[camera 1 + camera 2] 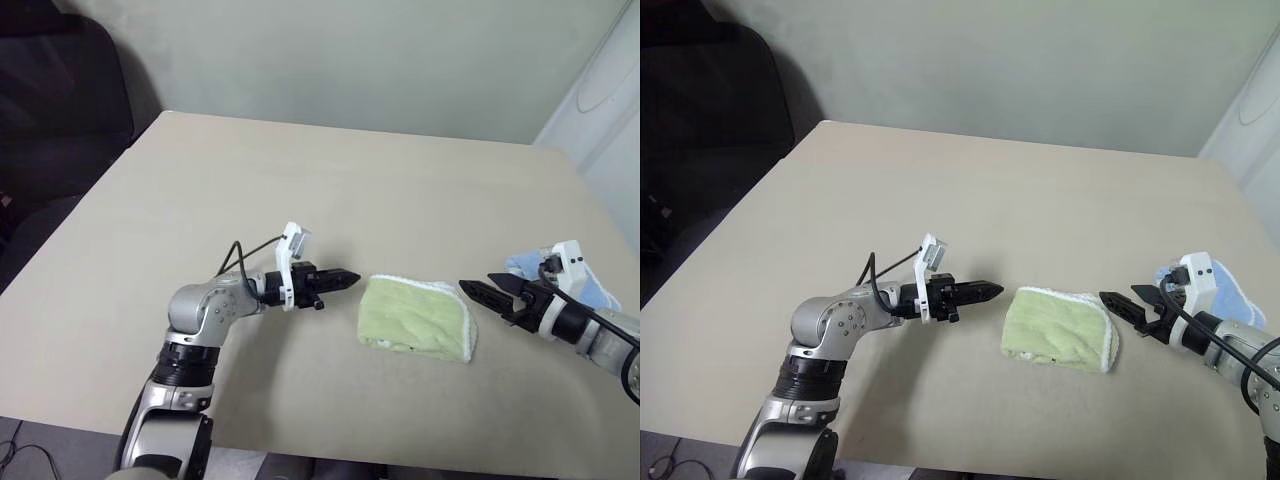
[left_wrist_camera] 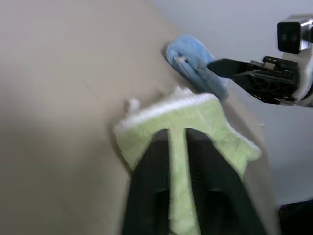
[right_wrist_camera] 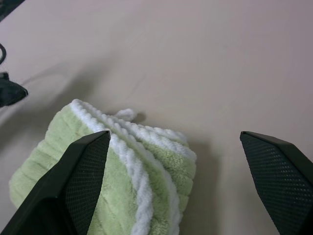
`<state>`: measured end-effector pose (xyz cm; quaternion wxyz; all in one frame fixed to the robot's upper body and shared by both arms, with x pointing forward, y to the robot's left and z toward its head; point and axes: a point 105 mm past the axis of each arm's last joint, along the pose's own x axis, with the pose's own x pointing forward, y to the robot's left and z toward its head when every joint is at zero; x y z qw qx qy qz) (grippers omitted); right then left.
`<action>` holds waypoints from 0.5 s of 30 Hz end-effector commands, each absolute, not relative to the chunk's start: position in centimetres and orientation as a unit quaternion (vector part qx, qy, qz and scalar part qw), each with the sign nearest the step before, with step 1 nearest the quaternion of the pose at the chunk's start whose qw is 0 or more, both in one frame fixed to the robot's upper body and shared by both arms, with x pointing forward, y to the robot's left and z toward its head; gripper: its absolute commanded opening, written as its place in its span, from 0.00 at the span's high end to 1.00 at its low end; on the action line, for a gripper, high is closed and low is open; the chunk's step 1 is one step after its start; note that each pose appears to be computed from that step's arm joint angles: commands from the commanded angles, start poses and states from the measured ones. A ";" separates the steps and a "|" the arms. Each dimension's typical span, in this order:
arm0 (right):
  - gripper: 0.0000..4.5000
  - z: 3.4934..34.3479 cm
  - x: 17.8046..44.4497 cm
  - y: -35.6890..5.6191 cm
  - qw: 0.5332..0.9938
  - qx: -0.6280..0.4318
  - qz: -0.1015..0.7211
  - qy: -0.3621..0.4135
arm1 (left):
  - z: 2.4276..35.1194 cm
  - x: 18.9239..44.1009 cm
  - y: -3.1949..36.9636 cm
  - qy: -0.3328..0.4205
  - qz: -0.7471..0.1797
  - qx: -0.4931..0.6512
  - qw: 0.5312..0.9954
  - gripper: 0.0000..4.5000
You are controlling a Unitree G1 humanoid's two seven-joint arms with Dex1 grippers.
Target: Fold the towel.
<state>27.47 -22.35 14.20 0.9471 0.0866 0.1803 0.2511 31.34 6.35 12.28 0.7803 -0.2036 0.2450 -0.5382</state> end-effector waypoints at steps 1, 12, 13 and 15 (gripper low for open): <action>0.00 15.4 27.8 -22.4 0.954 0.078 0.246 0.152 | 12.4 30.3 5.2 0.285 -0.558 -0.227 0.746 0.55; 0.00 15.4 27.7 -22.2 0.960 0.085 0.230 0.135 | 10.0 29.8 1.9 0.378 -0.542 -0.238 0.712 0.01; 0.00 15.4 27.7 -22.2 0.960 0.085 0.229 0.134 | 9.8 29.8 1.7 0.384 -0.541 -0.237 0.710 0.01; 0.00 15.4 27.7 -22.1 0.961 0.086 0.228 0.132 | 9.5 29.7 1.5 0.395 -0.538 -0.227 0.709 0.01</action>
